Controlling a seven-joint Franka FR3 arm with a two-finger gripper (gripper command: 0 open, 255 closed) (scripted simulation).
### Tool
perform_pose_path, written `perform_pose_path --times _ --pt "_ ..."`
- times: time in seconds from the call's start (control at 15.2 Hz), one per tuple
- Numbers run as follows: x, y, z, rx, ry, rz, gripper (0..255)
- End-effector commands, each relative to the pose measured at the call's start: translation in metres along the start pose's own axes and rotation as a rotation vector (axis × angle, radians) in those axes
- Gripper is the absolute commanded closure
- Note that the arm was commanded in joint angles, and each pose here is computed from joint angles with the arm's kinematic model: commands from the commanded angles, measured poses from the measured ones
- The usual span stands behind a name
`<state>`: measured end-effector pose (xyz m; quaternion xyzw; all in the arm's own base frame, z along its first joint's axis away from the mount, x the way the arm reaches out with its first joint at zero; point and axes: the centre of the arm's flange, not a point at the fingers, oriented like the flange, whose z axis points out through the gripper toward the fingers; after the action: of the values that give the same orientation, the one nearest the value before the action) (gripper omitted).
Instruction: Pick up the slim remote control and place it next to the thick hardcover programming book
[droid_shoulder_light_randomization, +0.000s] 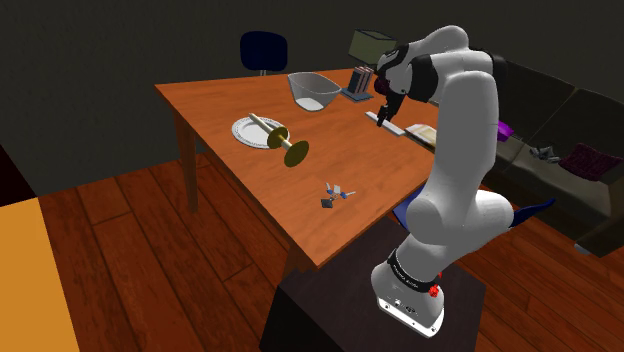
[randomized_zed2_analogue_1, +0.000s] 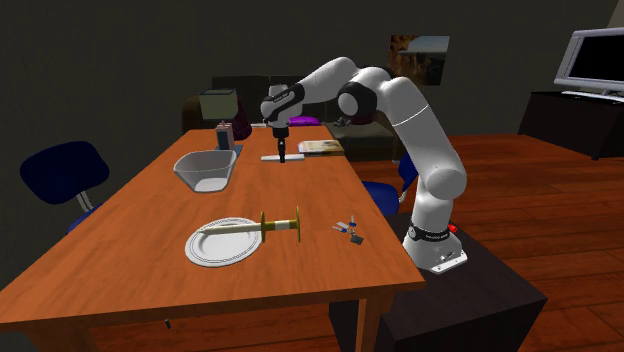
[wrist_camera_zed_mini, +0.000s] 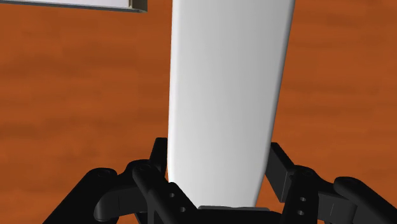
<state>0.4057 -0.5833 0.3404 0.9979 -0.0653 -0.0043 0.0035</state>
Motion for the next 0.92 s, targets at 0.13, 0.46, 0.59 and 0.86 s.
perform_pose_path --times 0.13,0.46,0.59,0.86 --pt "0.0 0.0 0.0 0.0 0.0 0.0 255" --pt "0.0 0.0 0.0 0.0 0.0 0.0 0" --pt "0.0 0.0 -0.013 0.0 0.0 0.0 0" --pt "0.0 0.0 -0.05 0.0 0.0 0.0 0"
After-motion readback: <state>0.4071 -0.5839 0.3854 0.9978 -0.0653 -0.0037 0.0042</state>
